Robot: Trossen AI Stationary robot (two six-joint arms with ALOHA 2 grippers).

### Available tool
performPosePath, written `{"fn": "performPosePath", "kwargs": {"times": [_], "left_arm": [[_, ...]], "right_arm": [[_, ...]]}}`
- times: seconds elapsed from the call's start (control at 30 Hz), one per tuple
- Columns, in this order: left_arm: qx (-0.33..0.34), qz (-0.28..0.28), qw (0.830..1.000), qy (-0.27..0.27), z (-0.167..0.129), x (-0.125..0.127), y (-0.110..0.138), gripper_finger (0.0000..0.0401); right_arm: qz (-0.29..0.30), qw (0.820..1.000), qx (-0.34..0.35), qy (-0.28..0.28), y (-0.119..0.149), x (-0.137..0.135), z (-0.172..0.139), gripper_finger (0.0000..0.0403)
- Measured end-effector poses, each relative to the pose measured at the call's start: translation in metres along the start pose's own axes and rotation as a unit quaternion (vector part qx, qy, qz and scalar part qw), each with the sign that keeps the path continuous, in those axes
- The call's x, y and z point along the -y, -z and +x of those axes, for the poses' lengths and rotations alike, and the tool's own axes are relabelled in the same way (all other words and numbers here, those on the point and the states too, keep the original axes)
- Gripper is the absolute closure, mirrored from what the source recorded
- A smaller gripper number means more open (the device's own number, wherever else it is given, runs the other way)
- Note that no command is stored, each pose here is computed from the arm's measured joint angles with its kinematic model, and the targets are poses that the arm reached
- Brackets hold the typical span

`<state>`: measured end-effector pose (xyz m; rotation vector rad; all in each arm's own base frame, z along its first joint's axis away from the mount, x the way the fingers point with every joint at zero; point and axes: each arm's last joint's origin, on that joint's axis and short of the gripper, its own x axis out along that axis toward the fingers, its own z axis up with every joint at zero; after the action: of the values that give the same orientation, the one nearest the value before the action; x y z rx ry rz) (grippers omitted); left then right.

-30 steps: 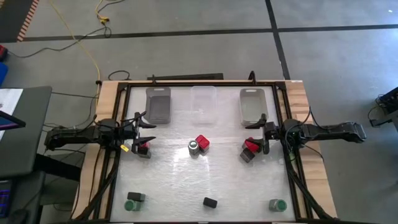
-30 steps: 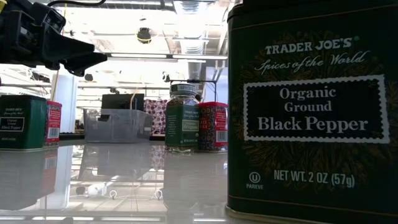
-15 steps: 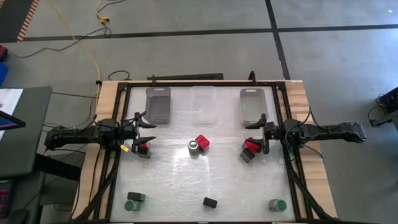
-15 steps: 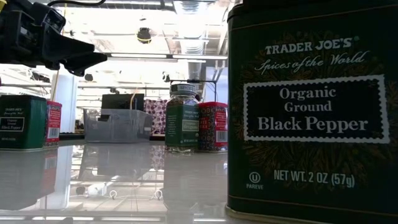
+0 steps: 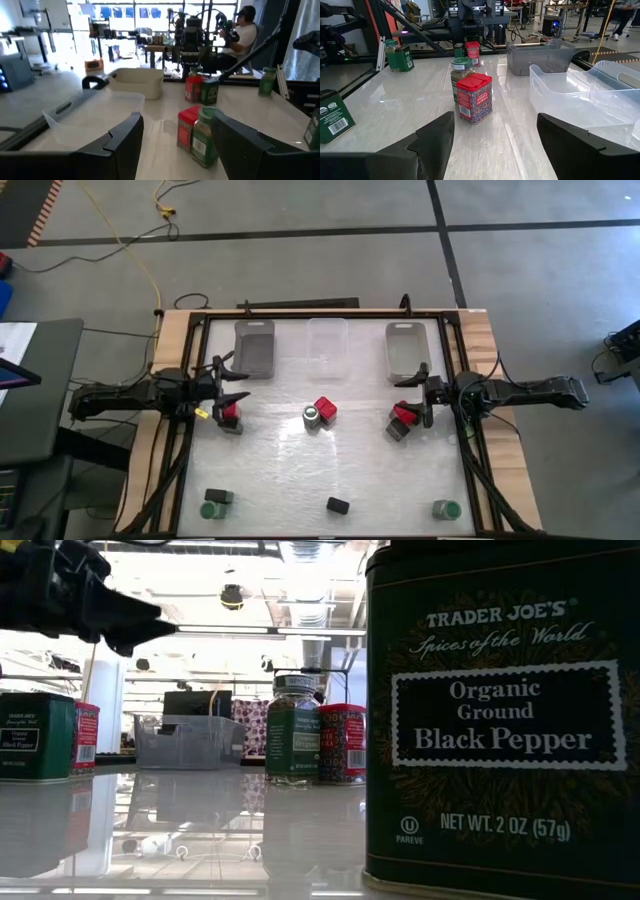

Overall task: Sort spices by type
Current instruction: Put the black seasoning can into the black bin

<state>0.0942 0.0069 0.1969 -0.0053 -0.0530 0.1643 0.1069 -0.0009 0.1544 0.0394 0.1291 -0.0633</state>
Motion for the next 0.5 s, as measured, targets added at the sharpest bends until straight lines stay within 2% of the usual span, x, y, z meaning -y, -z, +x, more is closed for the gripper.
{"fn": "performPosePath", "kwargs": {"times": [0.33, 0.5], "left_arm": [[0.016, 0.005, 1.0, -0.011, -0.0002, -0.0006, -0.0035, 0.0178], [0.02, -0.007, 0.999, -0.026, -0.0003, -0.0016, -0.0044, 0.0153]], "right_arm": [[0.0, 1.0, 0.0, 0.0, 0.0001, 0.0, 0.0, 0.0091], [0.0, 1.0, 0.0, 0.0, 0.0001, 0.0, 0.0, 0.0091]]}}
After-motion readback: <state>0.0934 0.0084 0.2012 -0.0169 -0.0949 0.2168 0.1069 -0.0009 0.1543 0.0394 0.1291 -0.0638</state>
